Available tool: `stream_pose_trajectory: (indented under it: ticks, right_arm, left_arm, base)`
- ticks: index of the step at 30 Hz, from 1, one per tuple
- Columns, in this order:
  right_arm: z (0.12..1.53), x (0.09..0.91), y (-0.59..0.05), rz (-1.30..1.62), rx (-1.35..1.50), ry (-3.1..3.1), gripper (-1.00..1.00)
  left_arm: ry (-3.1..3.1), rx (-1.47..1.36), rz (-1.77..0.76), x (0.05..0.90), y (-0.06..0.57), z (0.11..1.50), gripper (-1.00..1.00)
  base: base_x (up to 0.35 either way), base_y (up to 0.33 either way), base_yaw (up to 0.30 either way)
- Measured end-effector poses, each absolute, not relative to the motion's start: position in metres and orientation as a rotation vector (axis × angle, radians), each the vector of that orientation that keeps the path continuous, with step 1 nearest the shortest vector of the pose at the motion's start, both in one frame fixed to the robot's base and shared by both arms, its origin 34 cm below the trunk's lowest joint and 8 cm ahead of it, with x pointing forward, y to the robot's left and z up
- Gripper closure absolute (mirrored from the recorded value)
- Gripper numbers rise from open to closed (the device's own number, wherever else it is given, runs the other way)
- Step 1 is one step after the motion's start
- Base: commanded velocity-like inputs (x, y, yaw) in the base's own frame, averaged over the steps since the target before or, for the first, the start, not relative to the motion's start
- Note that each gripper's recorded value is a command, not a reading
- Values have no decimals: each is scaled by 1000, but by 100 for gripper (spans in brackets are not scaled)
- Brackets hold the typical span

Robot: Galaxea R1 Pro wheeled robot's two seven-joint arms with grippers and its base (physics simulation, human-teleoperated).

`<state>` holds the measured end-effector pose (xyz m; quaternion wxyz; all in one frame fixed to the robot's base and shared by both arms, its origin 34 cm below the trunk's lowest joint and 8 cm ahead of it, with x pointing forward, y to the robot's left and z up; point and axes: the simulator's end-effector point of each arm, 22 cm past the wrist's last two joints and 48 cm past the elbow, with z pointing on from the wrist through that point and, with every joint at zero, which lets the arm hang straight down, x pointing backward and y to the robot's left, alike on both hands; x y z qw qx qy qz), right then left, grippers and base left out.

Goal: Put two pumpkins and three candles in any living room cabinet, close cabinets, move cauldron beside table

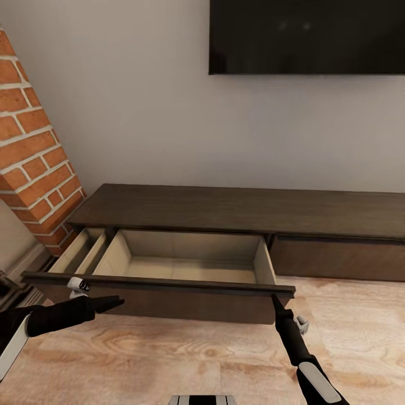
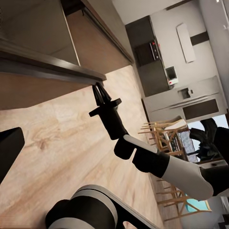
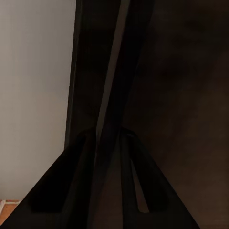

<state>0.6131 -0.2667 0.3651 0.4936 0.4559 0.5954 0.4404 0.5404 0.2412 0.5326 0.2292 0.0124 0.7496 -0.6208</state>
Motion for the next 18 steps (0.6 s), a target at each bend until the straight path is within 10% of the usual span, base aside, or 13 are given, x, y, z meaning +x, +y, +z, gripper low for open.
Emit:
stream_pose_trajectory:
  ticks: [18]
  right_arm:
    - [365,627,-268,1060,1121,1452,100]
  left_arm:
    - [2062,33,-1710,541,241,533,-100]
  base:
    - [-81,1,0]
